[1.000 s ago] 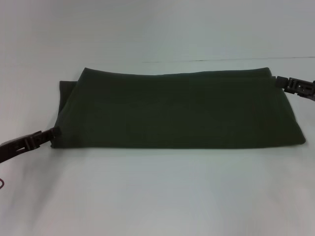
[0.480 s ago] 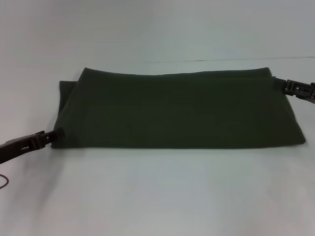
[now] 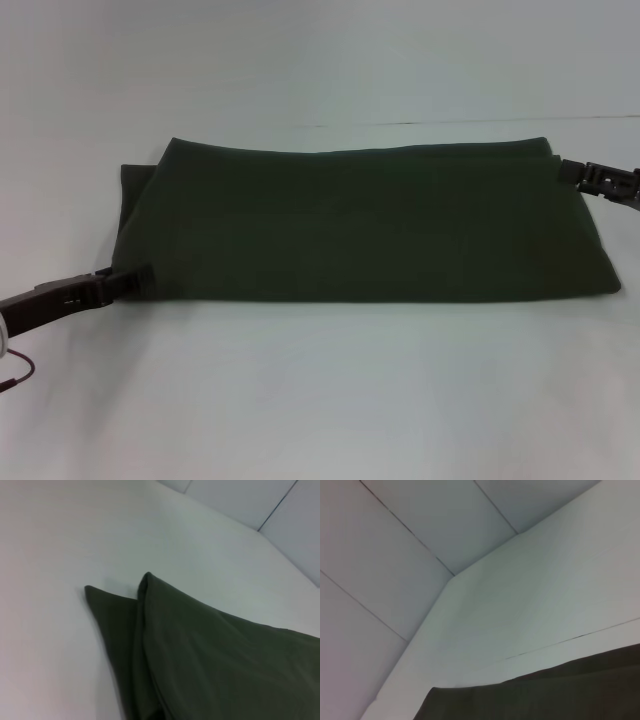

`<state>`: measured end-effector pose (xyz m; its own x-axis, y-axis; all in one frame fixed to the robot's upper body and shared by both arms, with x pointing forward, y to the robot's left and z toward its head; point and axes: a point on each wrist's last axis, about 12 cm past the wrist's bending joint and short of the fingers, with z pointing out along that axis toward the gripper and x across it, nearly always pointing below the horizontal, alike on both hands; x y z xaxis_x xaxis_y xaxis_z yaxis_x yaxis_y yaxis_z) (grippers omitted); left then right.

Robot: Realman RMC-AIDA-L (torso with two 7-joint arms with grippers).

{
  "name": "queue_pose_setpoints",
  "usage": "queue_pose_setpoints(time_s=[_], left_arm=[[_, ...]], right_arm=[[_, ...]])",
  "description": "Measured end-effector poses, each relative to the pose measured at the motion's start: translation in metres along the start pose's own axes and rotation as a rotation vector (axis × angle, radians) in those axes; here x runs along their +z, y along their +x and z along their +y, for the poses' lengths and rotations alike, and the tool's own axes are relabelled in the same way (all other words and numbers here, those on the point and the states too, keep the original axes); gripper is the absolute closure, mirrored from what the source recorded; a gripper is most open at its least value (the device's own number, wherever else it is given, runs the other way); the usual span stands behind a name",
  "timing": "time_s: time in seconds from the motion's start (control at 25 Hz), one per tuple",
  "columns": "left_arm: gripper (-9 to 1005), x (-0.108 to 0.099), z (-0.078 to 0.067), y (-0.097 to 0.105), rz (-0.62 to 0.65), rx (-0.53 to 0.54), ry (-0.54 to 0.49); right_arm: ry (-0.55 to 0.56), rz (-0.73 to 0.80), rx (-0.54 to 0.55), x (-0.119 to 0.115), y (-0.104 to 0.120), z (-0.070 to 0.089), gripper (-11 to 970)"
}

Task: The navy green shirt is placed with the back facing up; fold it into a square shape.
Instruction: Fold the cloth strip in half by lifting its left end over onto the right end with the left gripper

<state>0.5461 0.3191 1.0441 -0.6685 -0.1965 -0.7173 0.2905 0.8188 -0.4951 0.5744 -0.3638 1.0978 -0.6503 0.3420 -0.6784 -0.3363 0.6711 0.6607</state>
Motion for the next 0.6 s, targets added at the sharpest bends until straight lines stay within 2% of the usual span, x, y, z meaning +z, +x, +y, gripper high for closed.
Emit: queue_pose_setpoints(time_s=[0.16, 0.48, 0.6], left_arm=[[368, 0.0001, -0.0002, 0.0, 0.001, 0.001, 0.001], [417, -0.0005, 0.008, -0.0011, -0.004, 0.01, -0.07], [533, -0.0006, 0.009, -0.0004, 0.003, 0.014, -0.079]], right_arm=[[0.006, -0.001, 0.0, 0.0001, -0.0001, -0.0007, 260], [0.008, -0.006, -0.001, -0.001, -0.0001, -0.0014, 260], [0.01, -0.007, 0.0, -0.0017, 0.0005, -0.0018, 261]])
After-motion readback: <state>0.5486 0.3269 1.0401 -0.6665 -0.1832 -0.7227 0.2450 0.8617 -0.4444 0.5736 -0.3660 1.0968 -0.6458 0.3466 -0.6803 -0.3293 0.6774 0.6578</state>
